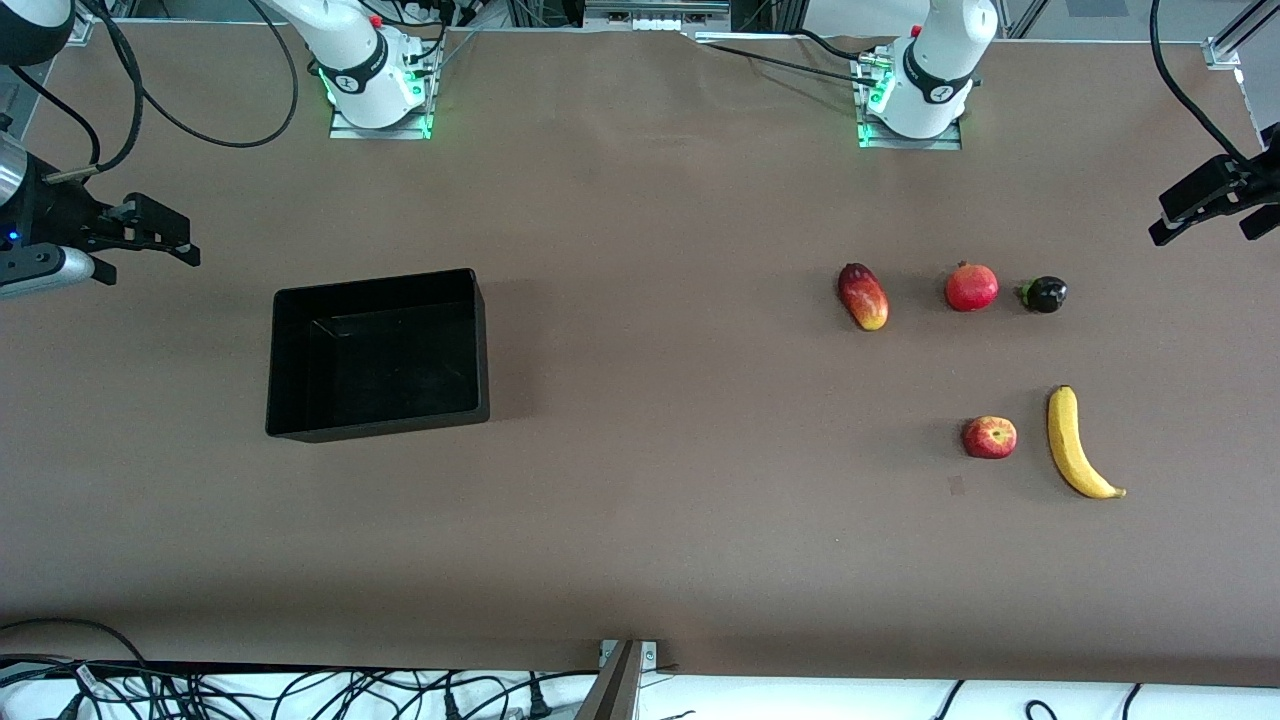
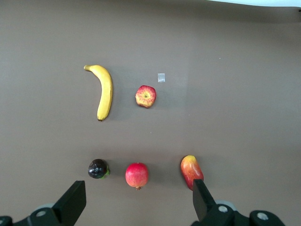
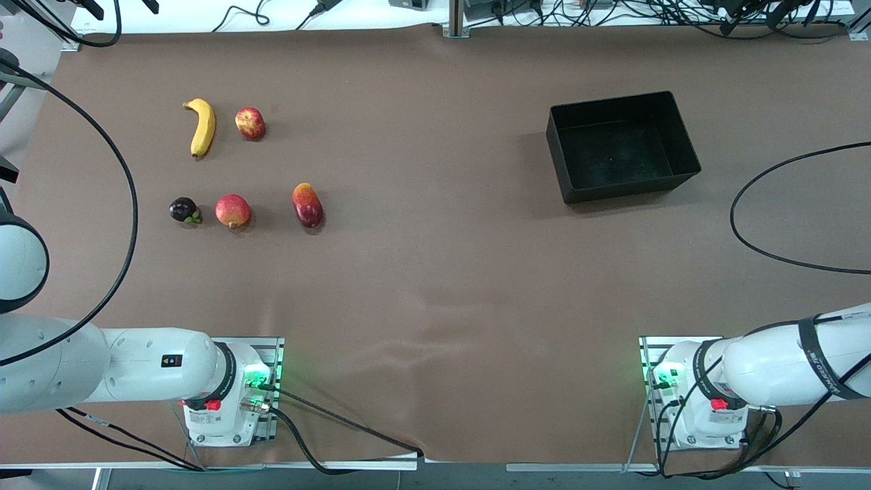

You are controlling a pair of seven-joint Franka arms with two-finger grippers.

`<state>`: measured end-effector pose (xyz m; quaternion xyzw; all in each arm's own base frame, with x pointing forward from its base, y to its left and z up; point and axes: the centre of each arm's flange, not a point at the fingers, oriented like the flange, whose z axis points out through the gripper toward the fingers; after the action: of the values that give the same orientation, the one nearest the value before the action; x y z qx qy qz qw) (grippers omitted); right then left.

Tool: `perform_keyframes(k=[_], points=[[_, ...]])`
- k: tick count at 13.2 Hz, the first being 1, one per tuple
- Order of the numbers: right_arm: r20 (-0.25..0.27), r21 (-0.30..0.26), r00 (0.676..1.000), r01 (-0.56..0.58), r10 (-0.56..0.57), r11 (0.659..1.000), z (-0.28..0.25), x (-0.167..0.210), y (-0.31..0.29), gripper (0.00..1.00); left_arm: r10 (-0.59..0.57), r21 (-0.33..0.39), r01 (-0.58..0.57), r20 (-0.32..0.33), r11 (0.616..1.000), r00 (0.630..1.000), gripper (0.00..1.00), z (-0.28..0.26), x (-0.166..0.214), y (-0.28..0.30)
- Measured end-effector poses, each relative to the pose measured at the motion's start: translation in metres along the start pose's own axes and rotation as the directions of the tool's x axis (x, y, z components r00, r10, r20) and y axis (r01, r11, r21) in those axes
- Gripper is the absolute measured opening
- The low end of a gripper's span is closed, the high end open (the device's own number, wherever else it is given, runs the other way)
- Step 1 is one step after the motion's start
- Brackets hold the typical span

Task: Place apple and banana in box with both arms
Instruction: 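Reach the right gripper to the side of the black box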

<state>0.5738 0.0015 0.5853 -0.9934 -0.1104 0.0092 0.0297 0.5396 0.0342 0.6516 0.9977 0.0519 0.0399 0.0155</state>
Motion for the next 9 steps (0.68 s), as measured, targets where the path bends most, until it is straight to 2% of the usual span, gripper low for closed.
perform_keyframes(k=[3,7,9], points=[[0.008,-0.029,1.000,0.024,-0.023,0.999,0.000,0.002,-0.009,1.00,0.000,0.000,0.000,0.001,1.000,1.000,1.00,0.000,0.000,0.000],[0.014,-0.036,0.999,0.029,-0.029,0.999,0.001,0.002,-0.012,1.00,0.000,0.000,0.000,0.001,1.000,1.000,1.00,0.001,0.000,0.000],[0.038,-0.035,0.999,0.019,-0.018,0.999,0.012,0.003,-0.006,1.00,0.000,0.000,0.000,0.001,1.000,1.000,1.00,0.001,0.000,0.001]])
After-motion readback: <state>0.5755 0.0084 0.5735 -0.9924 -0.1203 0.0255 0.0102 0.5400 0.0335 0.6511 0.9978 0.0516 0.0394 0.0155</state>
